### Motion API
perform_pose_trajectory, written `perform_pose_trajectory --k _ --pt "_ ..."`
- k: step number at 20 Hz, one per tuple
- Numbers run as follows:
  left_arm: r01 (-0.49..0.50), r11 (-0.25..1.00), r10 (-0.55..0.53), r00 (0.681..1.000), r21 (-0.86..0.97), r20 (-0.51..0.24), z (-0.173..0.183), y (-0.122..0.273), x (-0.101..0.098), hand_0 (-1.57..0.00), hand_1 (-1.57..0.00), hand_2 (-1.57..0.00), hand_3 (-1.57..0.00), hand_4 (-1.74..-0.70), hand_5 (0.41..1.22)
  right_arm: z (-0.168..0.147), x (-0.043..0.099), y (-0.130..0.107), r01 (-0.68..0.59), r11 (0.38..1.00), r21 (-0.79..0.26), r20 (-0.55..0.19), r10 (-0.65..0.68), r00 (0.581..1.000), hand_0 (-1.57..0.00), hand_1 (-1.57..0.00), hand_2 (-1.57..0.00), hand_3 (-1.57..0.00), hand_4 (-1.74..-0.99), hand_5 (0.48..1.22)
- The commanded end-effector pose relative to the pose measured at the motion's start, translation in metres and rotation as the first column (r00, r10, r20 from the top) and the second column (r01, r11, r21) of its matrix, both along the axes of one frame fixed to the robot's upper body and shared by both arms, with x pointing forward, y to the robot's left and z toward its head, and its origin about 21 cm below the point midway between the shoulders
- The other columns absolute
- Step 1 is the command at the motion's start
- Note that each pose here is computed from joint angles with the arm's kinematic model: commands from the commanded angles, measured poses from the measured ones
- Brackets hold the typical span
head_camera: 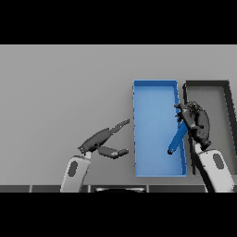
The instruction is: Pick up the blue pipe and place it into the blue bin.
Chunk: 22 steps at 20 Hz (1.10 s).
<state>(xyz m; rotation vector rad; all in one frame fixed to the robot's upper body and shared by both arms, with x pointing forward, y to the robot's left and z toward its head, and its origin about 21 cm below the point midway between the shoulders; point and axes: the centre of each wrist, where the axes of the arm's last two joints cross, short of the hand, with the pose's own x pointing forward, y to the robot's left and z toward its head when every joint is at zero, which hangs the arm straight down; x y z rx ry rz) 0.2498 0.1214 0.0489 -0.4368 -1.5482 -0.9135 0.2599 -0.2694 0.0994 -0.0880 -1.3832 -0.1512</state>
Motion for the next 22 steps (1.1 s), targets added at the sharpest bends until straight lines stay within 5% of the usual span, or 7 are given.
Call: perform_pose_trajectory --k 1,5,8,13,15,17,22 --pt "-0.002 1.000 0.002 1.000 -0.001 0.000 0.001 0.001 0.001 0.00 0.00 0.00 0.00 -0.88 0.493 -0.012 0.000 -0.001 0.018 0.999 0.042 -0.011 -0.018 1.000 -1.01 -0.97 -0.93 -0.61 -1.451 1.146" --pt "-0.002 1.000 0.002 1.000 -0.004 -0.002 0.001 0.002 0.001 0.00 0.00 0.00 0.00 -0.88 0.496 -0.042 -0.010 -0.006 -0.055 0.998 0.003 0.116 0.054 0.992 -0.41 -0.40 -0.38 -0.25 -1.264 1.108" --pt "0.002 1.000 -0.002 1.000 -0.003 0.001 0.001 -0.002 0.003 0.00 0.00 0.00 0.00 -0.88 0.491 -0.044 -0.018 -0.017 -0.146 0.982 -0.122 -0.038 0.142 0.989 -0.21 -0.20 -0.19 -0.13 -1.179 0.982" --pt "0.003 1.000 -0.003 1.000 -0.007 0.000 0.002 -0.003 0.002 0.00 0.00 0.00 0.00 -0.88 0.480 -0.020 -0.002 -0.009 -0.217 0.960 -0.180 -0.102 0.201 0.974 -0.07 -0.07 -0.06 -0.04 -1.131 0.829" --pt "-0.002 1.000 0.002 1.000 -0.003 0.001 0.000 0.001 0.001 0.00 0.00 0.00 0.00 -0.88 0.476 -0.022 -0.003 -0.006 -0.225 0.959 -0.171 -0.077 0.215 0.974 -0.38 -0.18 -0.08 -0.03 -1.144 0.792" --pt "-0.007 1.000 0.007 1.000 0.001 -0.001 0.002 0.002 0.002 0.00 0.00 0.00 0.00 -0.88 0.474 -0.026 -0.005 0.001 -0.226 0.969 -0.103 -0.458 0.155 0.875 -0.24 -0.12 -0.05 -0.02 -1.153 0.777" --pt "-0.010 1.000 0.010 1.000 0.004 -0.001 0.001 0.001 0.002 0.00 0.00 0.00 0.00 -0.89 0.478 -0.024 0.001 0.004 -0.222 0.972 -0.074 -0.513 0.154 0.844 -0.21 -0.10 -0.02 0.00 -1.152 0.804"
